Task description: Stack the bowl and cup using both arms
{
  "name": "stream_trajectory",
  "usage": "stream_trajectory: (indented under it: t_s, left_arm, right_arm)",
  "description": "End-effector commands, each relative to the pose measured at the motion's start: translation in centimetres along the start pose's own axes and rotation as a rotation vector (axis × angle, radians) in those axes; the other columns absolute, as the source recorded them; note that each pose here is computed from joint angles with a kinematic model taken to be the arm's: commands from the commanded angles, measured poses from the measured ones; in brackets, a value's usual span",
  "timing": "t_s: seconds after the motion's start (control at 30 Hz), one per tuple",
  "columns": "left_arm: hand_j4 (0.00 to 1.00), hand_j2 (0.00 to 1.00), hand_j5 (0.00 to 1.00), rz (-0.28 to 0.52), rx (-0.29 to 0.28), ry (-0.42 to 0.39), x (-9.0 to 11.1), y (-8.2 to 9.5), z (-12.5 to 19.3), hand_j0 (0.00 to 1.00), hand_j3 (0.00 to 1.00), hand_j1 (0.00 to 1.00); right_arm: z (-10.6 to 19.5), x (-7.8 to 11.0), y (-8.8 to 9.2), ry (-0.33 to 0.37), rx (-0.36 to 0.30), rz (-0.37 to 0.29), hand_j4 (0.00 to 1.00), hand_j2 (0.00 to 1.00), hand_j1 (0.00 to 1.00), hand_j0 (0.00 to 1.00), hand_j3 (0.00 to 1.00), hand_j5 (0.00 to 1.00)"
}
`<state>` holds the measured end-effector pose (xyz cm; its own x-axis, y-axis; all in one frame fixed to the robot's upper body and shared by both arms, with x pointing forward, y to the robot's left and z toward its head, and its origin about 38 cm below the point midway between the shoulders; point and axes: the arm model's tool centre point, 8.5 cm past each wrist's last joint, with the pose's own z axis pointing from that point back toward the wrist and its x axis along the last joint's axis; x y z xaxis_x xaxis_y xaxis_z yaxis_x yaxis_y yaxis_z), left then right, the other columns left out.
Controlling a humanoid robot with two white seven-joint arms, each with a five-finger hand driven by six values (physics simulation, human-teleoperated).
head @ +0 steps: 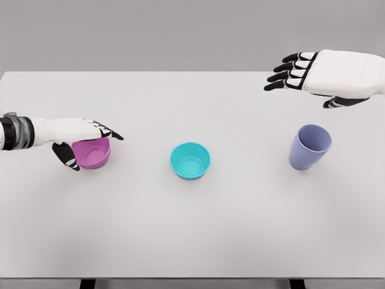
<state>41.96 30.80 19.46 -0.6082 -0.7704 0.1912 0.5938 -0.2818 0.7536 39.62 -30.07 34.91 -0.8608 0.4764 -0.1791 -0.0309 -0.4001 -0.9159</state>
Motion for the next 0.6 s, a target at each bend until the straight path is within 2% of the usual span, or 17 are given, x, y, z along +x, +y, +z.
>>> stream_trajectory:
  t_s: [0.0,0.57]
  left_arm:
    - [1.0,1.0,1.0,0.002,0.0,0.001,-0.05,-0.01,0.03,1.0,1.0,1.0]
    - [1.0,1.0,1.0,0.007,-0.01,0.003,-0.12,-0.45,-0.07,1.0,1.0,1.0]
  right_arm:
    - [0.05,-0.03,-0.04,0.002,-0.002,-0.004,1.0,1.0,1.0,1.0,1.0,1.0]
    - [0.05,-0.03,-0.03,0.002,-0.002,-0.004,1.0,1.0,1.0,1.0,1.0,1.0]
